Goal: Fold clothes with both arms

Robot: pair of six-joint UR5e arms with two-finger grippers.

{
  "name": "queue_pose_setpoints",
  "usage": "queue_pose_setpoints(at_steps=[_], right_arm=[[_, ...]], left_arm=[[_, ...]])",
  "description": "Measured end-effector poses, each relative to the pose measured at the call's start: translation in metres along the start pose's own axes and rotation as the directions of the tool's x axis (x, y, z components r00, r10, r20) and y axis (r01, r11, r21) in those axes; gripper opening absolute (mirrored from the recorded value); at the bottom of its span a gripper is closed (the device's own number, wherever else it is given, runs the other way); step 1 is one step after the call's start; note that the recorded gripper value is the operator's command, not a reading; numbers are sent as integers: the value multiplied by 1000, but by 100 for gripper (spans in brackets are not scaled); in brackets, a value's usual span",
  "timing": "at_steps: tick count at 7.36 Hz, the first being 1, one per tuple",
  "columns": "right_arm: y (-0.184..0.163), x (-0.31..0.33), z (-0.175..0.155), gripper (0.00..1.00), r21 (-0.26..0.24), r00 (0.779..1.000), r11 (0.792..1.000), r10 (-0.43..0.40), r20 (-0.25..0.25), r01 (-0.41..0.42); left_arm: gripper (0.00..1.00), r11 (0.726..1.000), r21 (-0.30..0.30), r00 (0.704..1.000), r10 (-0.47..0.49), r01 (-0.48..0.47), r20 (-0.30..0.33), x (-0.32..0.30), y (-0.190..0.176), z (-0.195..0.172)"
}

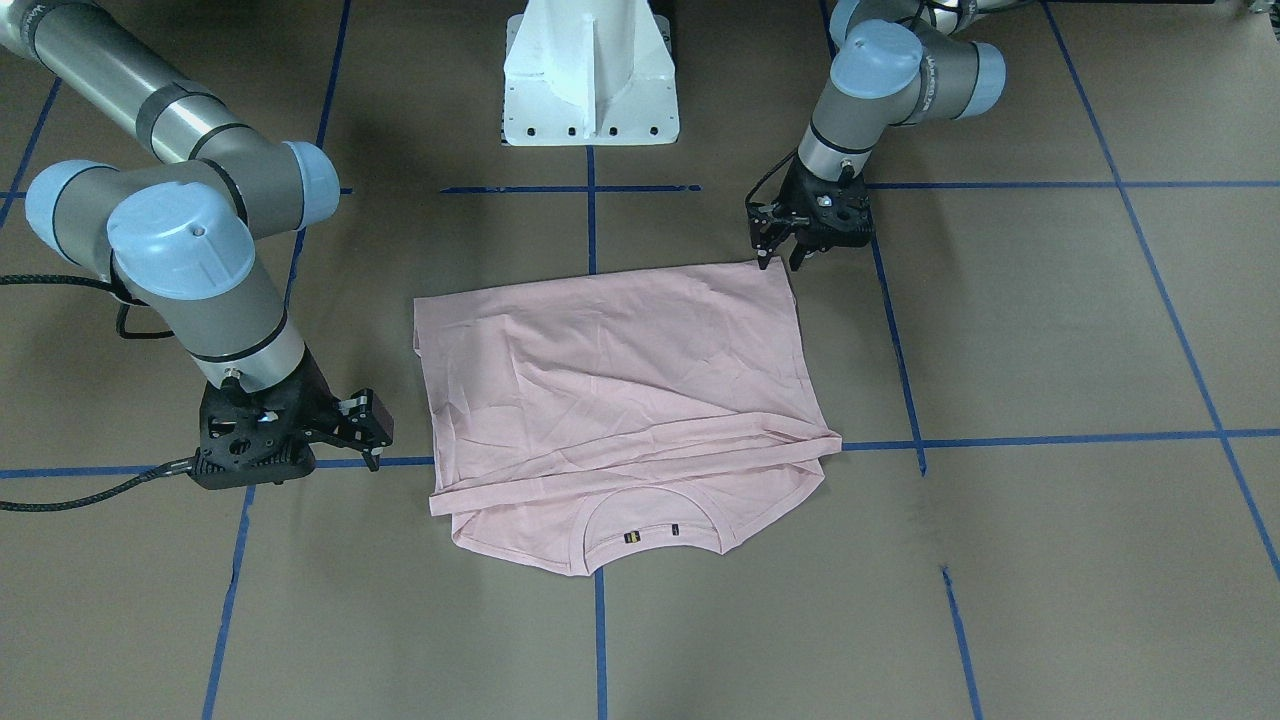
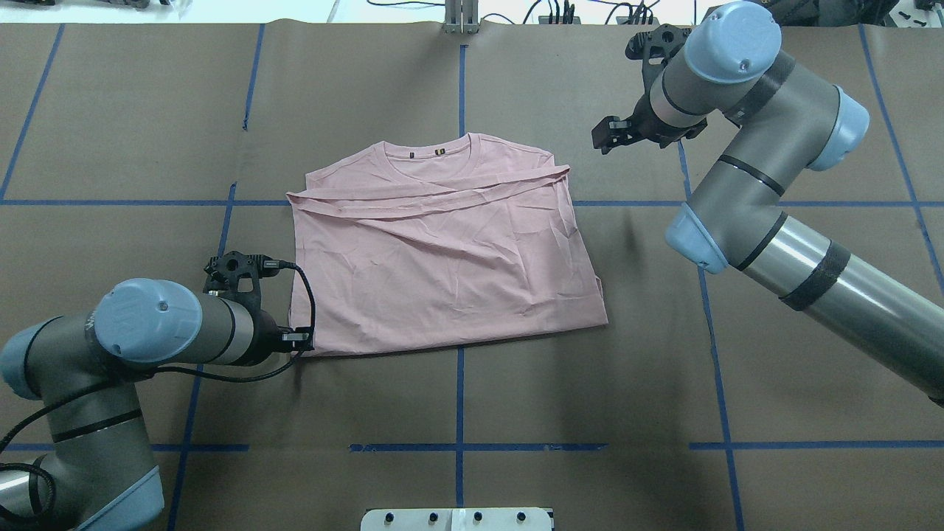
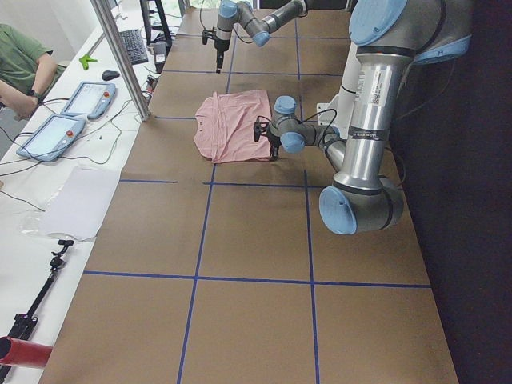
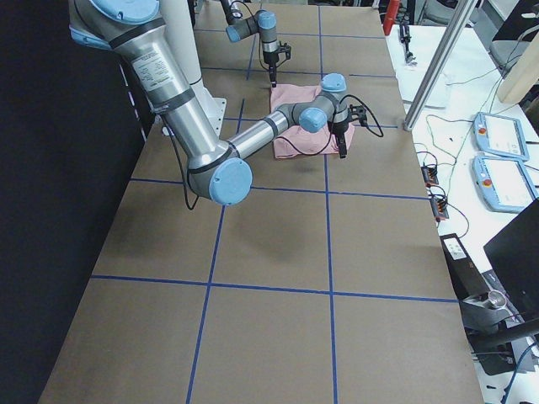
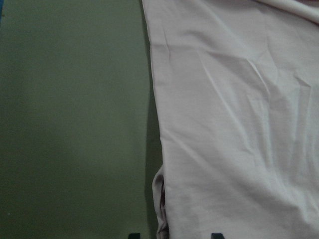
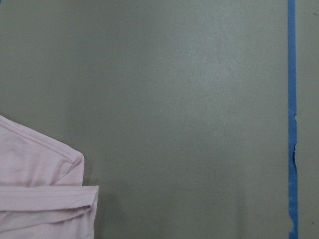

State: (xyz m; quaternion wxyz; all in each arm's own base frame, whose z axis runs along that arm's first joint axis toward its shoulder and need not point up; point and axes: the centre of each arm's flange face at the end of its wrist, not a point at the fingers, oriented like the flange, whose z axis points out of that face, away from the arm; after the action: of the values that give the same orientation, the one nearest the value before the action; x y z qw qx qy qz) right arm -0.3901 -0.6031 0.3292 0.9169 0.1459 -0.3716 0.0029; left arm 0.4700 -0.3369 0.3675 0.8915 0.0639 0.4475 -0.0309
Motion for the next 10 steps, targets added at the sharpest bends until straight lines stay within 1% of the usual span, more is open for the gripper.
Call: queue_pose_setpoints(at_steps=[1, 2, 3, 6, 7, 8, 9, 10], right_arm=[[0, 0, 0, 100, 0, 1000, 1000, 0, 0, 0], [0, 0, 0, 100, 0, 1000, 1000, 0, 0, 0], [0, -1, 0, 100, 0, 1000, 1000, -1, 1, 1], [0, 0, 0, 100, -1, 1000, 1000, -1, 0, 1], [0, 0, 1, 100, -1, 1000, 1000, 0, -1, 0], [0, 0, 1, 100, -2, 1000, 1000, 0, -2, 0], [0, 0, 2, 100, -3, 1000, 1000, -1, -3, 1], [0, 0, 2, 100, -3, 1000, 1000, -1, -3, 1]], left_arm=[[29, 1000, -4, 1000, 3, -3, -1, 2, 2, 2], [10, 1000, -7, 1000, 5, -5, 1, 4, 3, 5], [0, 1000, -9, 1000, 6, -6, 2, 5, 3, 7], [0, 1000, -5, 1000, 15, -16, -4, 7, 2, 4], [0, 1000, 5, 1000, 25, -25, 1, 3, -3, 2], [0, 998, 30, 998, 58, -58, 15, -6, -20, -3], [0, 992, 72, 994, 102, -105, 47, -26, -53, -10], [0, 983, 113, 986, 135, -146, 98, -54, -93, -16]])
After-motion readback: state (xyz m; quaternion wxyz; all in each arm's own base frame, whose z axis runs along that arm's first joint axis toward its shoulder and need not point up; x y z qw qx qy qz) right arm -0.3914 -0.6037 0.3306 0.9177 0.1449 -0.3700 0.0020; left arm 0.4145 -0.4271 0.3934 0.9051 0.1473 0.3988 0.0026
